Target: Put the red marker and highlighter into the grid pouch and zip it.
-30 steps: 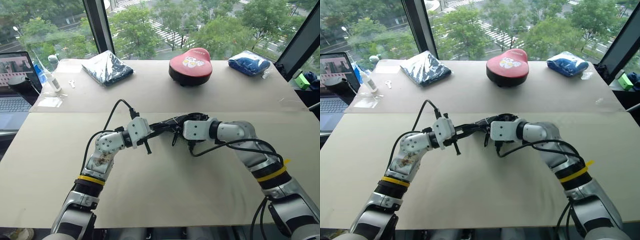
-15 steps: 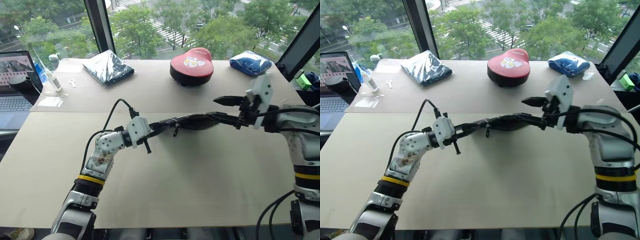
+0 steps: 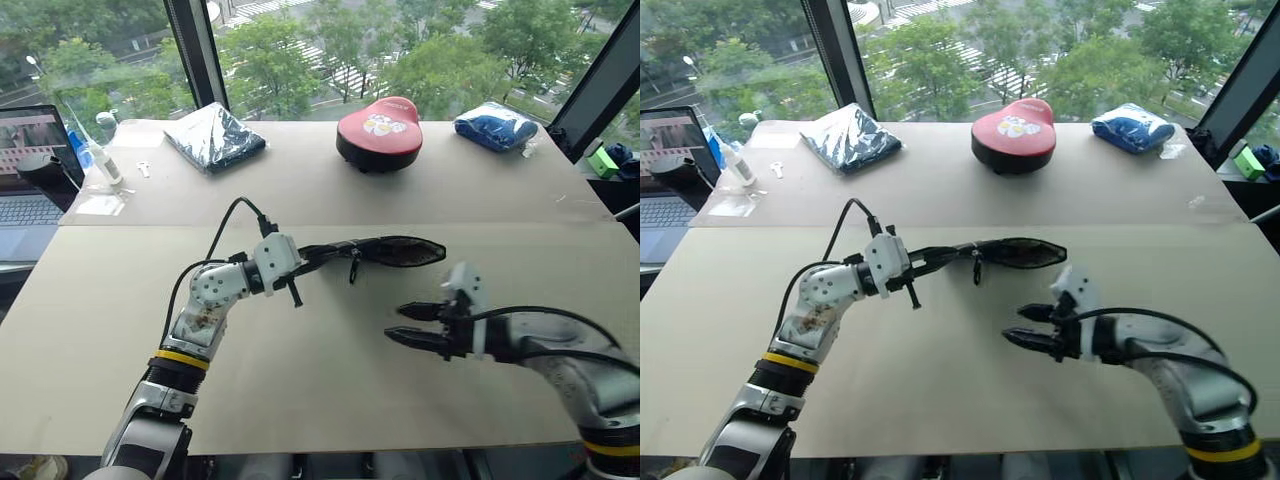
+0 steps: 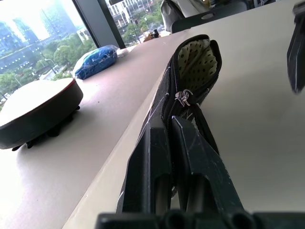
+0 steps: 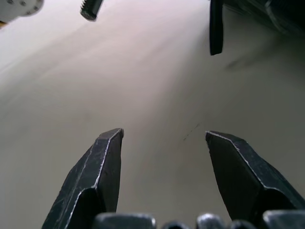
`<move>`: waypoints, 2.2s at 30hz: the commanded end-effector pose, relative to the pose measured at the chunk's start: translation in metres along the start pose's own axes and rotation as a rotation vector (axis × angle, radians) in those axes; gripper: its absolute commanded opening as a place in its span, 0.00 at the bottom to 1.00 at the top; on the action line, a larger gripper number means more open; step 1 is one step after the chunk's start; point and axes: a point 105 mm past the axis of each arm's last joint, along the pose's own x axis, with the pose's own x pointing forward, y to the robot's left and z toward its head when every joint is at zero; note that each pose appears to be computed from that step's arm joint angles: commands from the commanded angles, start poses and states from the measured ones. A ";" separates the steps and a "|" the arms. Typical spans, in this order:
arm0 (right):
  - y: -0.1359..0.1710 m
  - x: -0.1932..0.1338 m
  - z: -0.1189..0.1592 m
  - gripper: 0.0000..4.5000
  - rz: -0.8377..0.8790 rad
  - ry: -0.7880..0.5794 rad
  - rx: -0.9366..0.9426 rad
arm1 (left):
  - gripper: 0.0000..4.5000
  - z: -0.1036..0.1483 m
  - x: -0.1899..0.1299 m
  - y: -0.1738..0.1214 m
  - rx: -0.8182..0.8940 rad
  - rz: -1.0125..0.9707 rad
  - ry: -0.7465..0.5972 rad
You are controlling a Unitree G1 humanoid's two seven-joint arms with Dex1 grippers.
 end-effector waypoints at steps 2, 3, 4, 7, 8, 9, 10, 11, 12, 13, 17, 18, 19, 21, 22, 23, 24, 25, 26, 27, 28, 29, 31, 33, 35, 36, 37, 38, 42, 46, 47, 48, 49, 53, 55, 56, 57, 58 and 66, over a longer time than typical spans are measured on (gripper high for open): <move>-0.013 0.020 0.024 0.68 -0.109 -0.058 -0.092 | 0.00 0.014 0.002 0.006 0.042 0.004 -0.040; -0.013 0.026 0.029 0.68 -0.116 -0.074 -0.100 | 0.00 0.014 0.001 0.006 0.043 0.008 -0.040; -0.013 0.031 0.032 0.68 -0.124 -0.081 -0.103 | 0.00 0.014 0.001 0.007 0.043 0.011 -0.039; -0.019 0.043 0.038 0.68 -0.159 -0.089 -0.114 | 0.00 0.014 0.001 0.007 0.044 0.011 -0.040; -0.022 0.046 0.040 0.68 -0.167 -0.094 -0.112 | 0.00 0.014 0.001 0.007 0.044 0.011 -0.040; -0.023 0.048 0.043 0.68 -0.171 -0.100 -0.114 | 0.00 0.014 0.001 0.007 0.044 0.011 -0.040; -0.024 0.050 0.047 0.68 -0.176 -0.108 -0.117 | 0.00 0.014 0.001 0.007 0.045 0.011 -0.041; -0.025 0.051 0.051 0.68 -0.180 -0.119 -0.107 | 0.00 0.013 0.001 0.007 0.046 0.011 -0.040; -0.025 0.053 0.056 0.68 -0.178 -0.136 -0.103 | 0.00 0.013 0.001 0.007 0.045 0.012 -0.039; -0.023 0.054 0.062 0.68 -0.175 -0.152 -0.104 | 0.00 0.012 0.001 0.007 0.045 0.014 -0.038; -0.020 0.055 0.072 0.68 -0.163 -0.176 -0.115 | 0.00 0.011 0.000 0.008 0.042 0.018 -0.036; -0.018 0.055 0.073 0.68 -0.156 -0.179 -0.116 | 0.00 0.011 0.000 0.007 0.041 0.019 -0.035; -0.018 0.055 0.074 0.68 -0.151 -0.181 -0.119 | 0.00 0.010 0.000 0.007 0.041 0.019 -0.034; -0.015 0.055 0.073 0.56 -0.133 -0.183 -0.124 | 0.00 0.010 0.000 0.007 0.041 0.020 -0.033; -0.013 0.054 0.072 0.49 -0.121 -0.181 -0.130 | 0.00 0.010 -0.001 0.006 0.041 0.021 -0.033; -0.012 0.053 0.071 0.42 -0.114 -0.180 -0.130 | 0.00 0.009 -0.001 0.006 0.041 0.022 -0.033; -0.012 0.053 0.070 0.37 -0.112 -0.179 -0.130 | 0.00 0.009 0.000 0.007 0.041 0.022 -0.032; -0.012 0.052 0.070 0.28 -0.110 -0.180 -0.131 | 0.00 0.010 0.000 0.007 0.041 0.024 -0.033; -0.012 0.051 0.070 0.20 -0.108 -0.184 -0.130 | 0.00 0.010 0.000 0.007 0.041 0.025 -0.033; -0.012 0.050 0.071 0.12 -0.105 -0.189 -0.126 | 0.00 0.010 0.000 0.007 0.041 0.026 -0.033; -0.012 0.049 0.071 0.06 -0.100 -0.190 -0.124 | 0.00 0.009 0.000 0.007 0.040 0.027 -0.033; -0.011 0.048 0.072 0.01 -0.098 -0.191 -0.129 | 0.00 0.009 0.000 0.006 0.040 0.028 -0.033; -0.010 0.046 0.071 0.01 -0.091 -0.184 -0.140 | 0.00 0.009 0.000 0.006 0.039 0.030 -0.033; -0.009 0.045 0.069 0.01 -0.082 -0.176 -0.146 | 0.00 0.010 0.000 0.005 0.038 0.031 -0.034; -0.008 0.043 0.067 0.01 -0.078 -0.169 -0.148 | 0.00 0.009 0.001 0.005 0.037 0.034 -0.034; -0.010 0.043 0.067 0.01 -0.083 -0.163 -0.146 | 0.00 0.009 0.001 0.005 0.037 0.036 -0.034; -0.014 0.041 0.064 0.01 -0.101 -0.140 -0.146 | 0.00 0.009 0.001 0.005 0.036 0.039 -0.035; -0.017 0.040 0.062 0.01 -0.114 -0.124 -0.147 | 0.00 0.009 0.001 0.005 0.036 0.040 -0.035; -0.037 0.009 0.053 0.01 -0.165 -0.063 -0.168 | 0.00 0.008 0.002 0.004 0.033 0.044 -0.037; -0.066 -0.023 0.047 0.01 -0.269 -0.021 -0.177 | 0.00 0.007 0.003 0.003 0.027 0.044 -0.038; -0.071 -0.030 0.046 0.01 -0.285 -0.009 -0.180 | 0.00 0.007 0.003 0.003 0.026 0.043 -0.039; -0.075 -0.037 0.045 0.01 -0.299 0.003 -0.183 | 0.00 0.007 0.004 0.002 0.025 0.042 -0.040; -0.079 -0.044 0.043 0.01 -0.312 0.014 -0.185 | 0.00 0.007 0.004 0.002 0.024 0.042 -0.041; -0.096 -0.068 0.037 0.01 -0.380 0.052 -0.179 | 0.00 0.007 0.004 0.002 0.021 0.042 -0.044; -0.100 -0.076 0.034 0.01 -0.398 0.066 -0.176 | 0.00 0.007 0.004 0.003 0.020 0.042 -0.044; -0.101 -0.078 0.034 0.01 -0.400 0.066 -0.174 | 0.00 0.007 0.004 0.003 0.020 0.041 -0.044; -0.101 -0.079 0.033 0.01 -0.401 0.068 -0.174 | 0.00 0.007 0.004 0.003 0.020 0.041 -0.044; -0.101 -0.080 0.032 0.01 -0.401 0.070 -0.175 | 0.00 0.007 0.004 0.003 0.019 0.041 -0.044; -0.101 -0.072 0.039 0.14 -0.400 0.005 -0.145 | 0.00 0.008 0.006 0.005 0.015 0.038 -0.052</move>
